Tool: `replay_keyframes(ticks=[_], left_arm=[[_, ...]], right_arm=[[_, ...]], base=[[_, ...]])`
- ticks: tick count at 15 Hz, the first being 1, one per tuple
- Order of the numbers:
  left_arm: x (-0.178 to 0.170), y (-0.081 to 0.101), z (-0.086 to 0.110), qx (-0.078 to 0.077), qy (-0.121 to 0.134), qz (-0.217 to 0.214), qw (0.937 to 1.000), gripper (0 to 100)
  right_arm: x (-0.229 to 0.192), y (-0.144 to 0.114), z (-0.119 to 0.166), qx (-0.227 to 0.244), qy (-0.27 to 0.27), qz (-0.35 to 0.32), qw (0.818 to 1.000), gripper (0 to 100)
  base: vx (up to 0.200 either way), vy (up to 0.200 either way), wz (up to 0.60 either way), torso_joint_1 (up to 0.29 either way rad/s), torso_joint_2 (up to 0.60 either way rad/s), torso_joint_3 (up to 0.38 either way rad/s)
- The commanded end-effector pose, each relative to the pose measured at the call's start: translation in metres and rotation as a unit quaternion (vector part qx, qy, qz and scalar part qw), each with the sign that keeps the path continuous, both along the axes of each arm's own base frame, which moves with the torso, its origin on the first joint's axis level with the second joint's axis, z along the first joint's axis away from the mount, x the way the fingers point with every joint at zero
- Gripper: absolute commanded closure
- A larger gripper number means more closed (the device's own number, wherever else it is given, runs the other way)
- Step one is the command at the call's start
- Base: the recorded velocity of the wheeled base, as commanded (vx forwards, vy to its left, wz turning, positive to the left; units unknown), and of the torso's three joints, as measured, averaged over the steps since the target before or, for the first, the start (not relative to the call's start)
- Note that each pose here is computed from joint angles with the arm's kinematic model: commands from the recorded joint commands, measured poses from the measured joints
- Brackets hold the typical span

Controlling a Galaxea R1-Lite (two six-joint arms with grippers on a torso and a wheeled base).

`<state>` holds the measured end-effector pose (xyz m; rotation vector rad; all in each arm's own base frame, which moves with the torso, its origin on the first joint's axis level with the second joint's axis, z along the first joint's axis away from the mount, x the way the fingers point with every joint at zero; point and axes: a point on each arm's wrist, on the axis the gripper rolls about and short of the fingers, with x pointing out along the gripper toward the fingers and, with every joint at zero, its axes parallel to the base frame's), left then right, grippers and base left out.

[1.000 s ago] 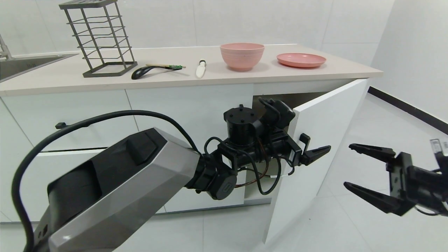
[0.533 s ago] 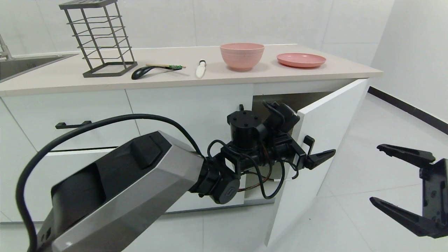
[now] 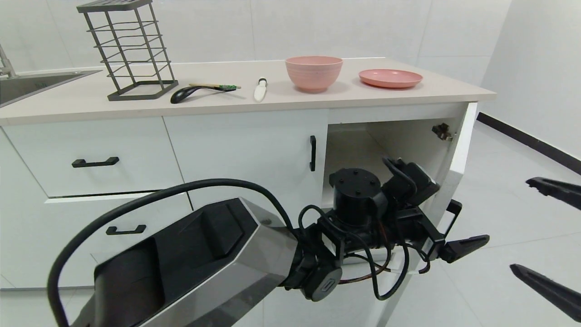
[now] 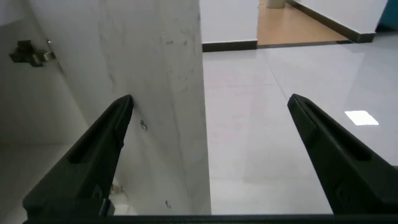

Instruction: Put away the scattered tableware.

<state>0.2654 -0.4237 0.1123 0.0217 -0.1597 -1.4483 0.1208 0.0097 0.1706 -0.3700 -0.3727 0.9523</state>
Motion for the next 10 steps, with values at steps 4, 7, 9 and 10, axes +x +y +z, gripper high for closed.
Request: replay_keyframes(ticks=[4,7,9,10], left_arm=[[-0.031,-0.047,-0.018,-0.024,0.022,-0.028,0.9991,0],[-0.068,-0.091,-0.030,-0.067,0.015,-0.078,0.9946,0],[-0.074,-0.097,-0.040,-0.067,0.033,-0.073,0.9945,0],[-0.068,-0.095,-0.039,-0.069,0.037,-0.066,0.9948,0]], right_arm=[[-0.037,0.003,0.073,-0.016,-0.219,0.001,0.976,0],[-0.053,0.005,0.098,-0.022,-0.290,0.002,0.957,0],[-0.061,0.005,0.098,-0.023,-0.301,0.002,0.953,0],[-0.064,0.006,0.097,-0.024,-0.304,0.002,0.952,0]], base=[[0.000,0.000,0.00,0.000,0.00,0.000],[0.000,0.000,0.00,0.000,0.00,0.000],[0.000,0.000,0.00,0.000,0.00,0.000],[0.000,0.000,0.00,0.000,0.00,0.000]])
